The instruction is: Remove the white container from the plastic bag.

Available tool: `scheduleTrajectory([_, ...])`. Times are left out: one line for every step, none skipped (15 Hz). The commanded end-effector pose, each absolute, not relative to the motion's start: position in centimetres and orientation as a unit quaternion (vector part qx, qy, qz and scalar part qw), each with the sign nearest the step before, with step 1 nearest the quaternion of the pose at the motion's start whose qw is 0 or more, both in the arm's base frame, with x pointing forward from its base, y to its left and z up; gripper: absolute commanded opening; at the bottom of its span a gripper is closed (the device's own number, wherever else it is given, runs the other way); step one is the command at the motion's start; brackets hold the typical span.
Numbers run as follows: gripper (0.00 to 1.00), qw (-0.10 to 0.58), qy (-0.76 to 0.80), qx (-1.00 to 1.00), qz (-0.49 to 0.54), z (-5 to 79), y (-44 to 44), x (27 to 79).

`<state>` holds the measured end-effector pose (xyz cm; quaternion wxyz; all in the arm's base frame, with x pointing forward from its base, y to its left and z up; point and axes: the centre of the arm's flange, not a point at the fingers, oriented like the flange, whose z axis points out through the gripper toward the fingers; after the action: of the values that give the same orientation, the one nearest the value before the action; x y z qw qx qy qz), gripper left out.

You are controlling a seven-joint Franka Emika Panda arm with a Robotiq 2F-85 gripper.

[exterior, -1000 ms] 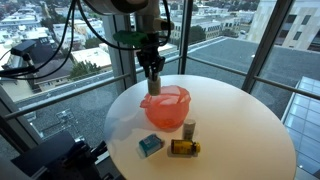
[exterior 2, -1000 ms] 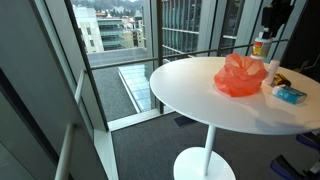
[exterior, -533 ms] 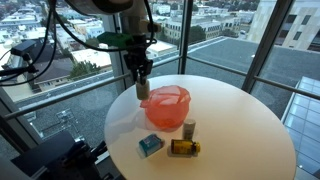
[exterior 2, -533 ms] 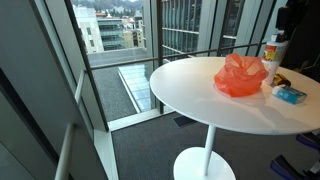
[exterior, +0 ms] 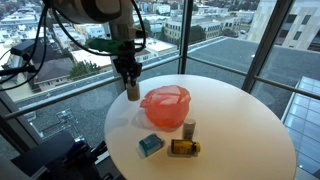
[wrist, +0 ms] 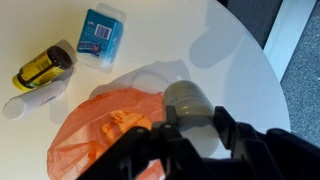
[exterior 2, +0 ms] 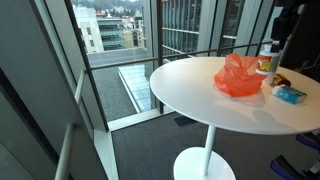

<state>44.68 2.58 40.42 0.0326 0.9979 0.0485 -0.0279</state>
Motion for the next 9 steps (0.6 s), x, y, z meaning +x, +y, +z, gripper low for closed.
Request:
scheduleTrajectory([0.18, 0.029, 0.071, 0.997, -0.028, 39.42, 3.84, 45.12])
scheduleTrajectory([0.18, 0.027, 0.072, 0.997, -0.031, 39.31, 3.63, 45.17])
scheduleTrajectory([0.43, 0.034, 0.063, 0.997, -0.033, 39.37, 3.84, 44.90])
scheduleTrajectory([0.43, 0.034, 0.064, 0.997, -0.036, 39.14, 3.89, 44.94])
scheduleTrajectory([0.43, 0.034, 0.065, 0.997, -0.037, 39.01, 3.89, 44.96])
scheduleTrajectory([0.43, 0.034, 0.065, 0.997, -0.037, 38.95, 3.87, 44.97])
scheduleTrajectory([0.18, 0.034, 0.065, 0.997, -0.037, 38.94, 3.84, 44.98])
scheduleTrajectory([0.18, 0.038, 0.066, 0.996, -0.035, 38.65, 4.17, 45.14])
scheduleTrajectory([0.18, 0.038, 0.068, 0.996, -0.031, 38.48, 4.54, 45.29])
